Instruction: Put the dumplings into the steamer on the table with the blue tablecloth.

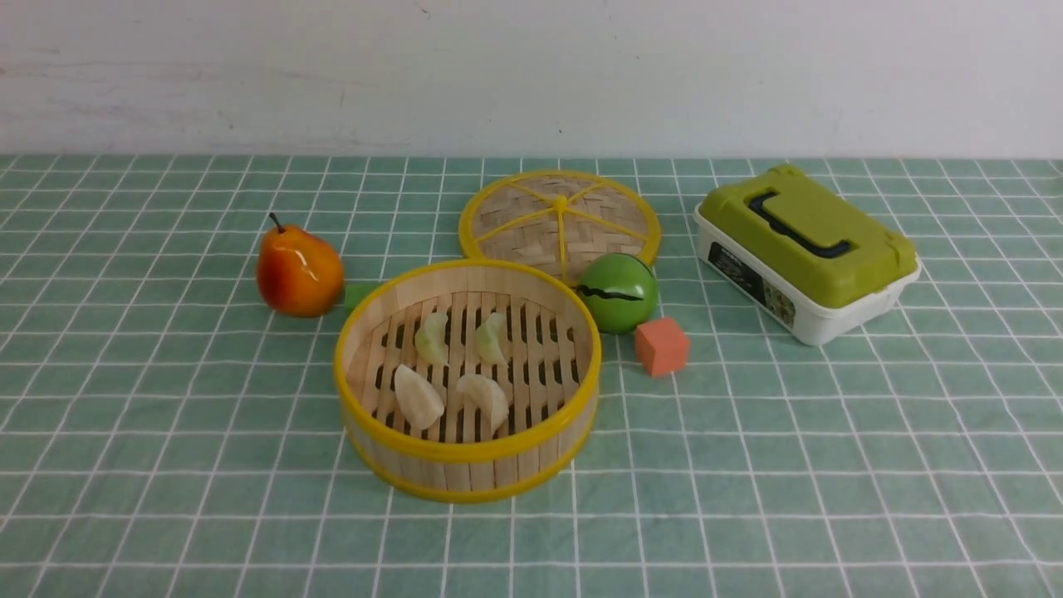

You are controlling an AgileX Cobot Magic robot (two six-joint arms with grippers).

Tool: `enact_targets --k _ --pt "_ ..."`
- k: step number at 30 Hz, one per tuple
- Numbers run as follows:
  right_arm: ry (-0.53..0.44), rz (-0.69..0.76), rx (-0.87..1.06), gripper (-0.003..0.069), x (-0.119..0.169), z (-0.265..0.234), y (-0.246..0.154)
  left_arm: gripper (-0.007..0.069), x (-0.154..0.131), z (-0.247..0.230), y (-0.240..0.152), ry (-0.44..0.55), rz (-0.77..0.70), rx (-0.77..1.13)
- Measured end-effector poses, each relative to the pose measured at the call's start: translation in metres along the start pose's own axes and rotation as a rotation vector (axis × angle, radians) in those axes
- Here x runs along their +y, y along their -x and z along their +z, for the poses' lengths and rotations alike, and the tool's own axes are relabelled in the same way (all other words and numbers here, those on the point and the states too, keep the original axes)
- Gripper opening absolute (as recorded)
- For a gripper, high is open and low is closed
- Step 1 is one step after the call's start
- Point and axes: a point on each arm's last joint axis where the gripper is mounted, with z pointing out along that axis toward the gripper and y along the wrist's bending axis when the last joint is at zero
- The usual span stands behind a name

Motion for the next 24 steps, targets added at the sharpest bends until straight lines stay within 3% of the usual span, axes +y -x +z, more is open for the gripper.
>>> enact_targets --k 11,19,24 --pt "0.0 0.0 0.0 0.0071 0.0 0.0 0.0 0.0018 0.0 0.001 -0.002 -0.015 0.002 -0.022" --pt "0.0 0.001 0.0 0.0083 0.0 0.0 0.0 0.0011 -0.001 0.002 -0.026 -0.069 -0.133 -0.32" --pt "0.0 0.001 0.001 0.0091 0.0 0.0 0.0 -0.0014 0.003 0.029 -0.057 -0.028 -0.21 -0.354"
